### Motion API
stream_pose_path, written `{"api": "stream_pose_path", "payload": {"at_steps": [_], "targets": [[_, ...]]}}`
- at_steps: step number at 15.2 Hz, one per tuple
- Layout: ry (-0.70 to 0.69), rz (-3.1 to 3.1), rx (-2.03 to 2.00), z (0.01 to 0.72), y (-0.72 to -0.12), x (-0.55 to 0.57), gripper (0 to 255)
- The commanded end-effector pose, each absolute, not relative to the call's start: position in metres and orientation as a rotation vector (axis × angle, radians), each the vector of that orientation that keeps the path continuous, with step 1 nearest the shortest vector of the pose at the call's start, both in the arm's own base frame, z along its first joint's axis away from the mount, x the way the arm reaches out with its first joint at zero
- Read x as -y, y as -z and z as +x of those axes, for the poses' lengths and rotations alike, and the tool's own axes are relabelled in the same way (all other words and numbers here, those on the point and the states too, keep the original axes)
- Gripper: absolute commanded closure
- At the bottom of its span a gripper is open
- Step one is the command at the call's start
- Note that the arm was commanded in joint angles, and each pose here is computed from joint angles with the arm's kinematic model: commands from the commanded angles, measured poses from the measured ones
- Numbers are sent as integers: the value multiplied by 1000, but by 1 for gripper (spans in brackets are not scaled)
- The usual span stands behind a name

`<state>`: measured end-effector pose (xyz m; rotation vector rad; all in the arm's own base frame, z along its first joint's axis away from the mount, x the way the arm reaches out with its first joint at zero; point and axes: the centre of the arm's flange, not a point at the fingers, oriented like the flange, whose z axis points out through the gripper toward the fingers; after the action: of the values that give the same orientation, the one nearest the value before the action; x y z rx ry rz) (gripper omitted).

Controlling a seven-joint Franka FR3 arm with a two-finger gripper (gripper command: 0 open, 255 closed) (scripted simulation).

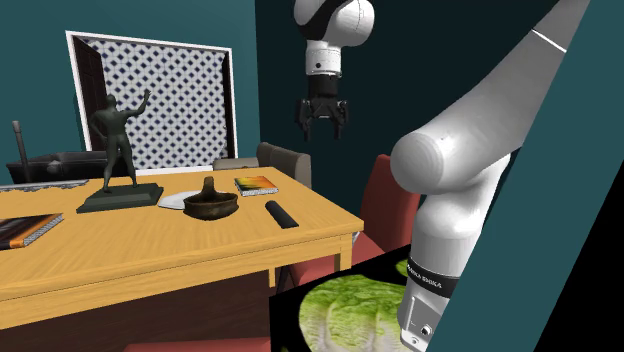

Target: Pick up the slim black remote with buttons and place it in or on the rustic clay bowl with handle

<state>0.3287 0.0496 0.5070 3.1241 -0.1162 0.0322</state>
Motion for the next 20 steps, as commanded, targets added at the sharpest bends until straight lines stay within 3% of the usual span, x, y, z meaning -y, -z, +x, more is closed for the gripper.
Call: {"api": "stream_pose_path", "payload": {"at_steps": [1, 14, 20], "targets": [[-30, 3114, 150, 336, -488, -66, 0], [-1, 3041, 346, 385, -356, -176, 0], [-1, 3040, 349, 385, -328, -175, 0]]}}
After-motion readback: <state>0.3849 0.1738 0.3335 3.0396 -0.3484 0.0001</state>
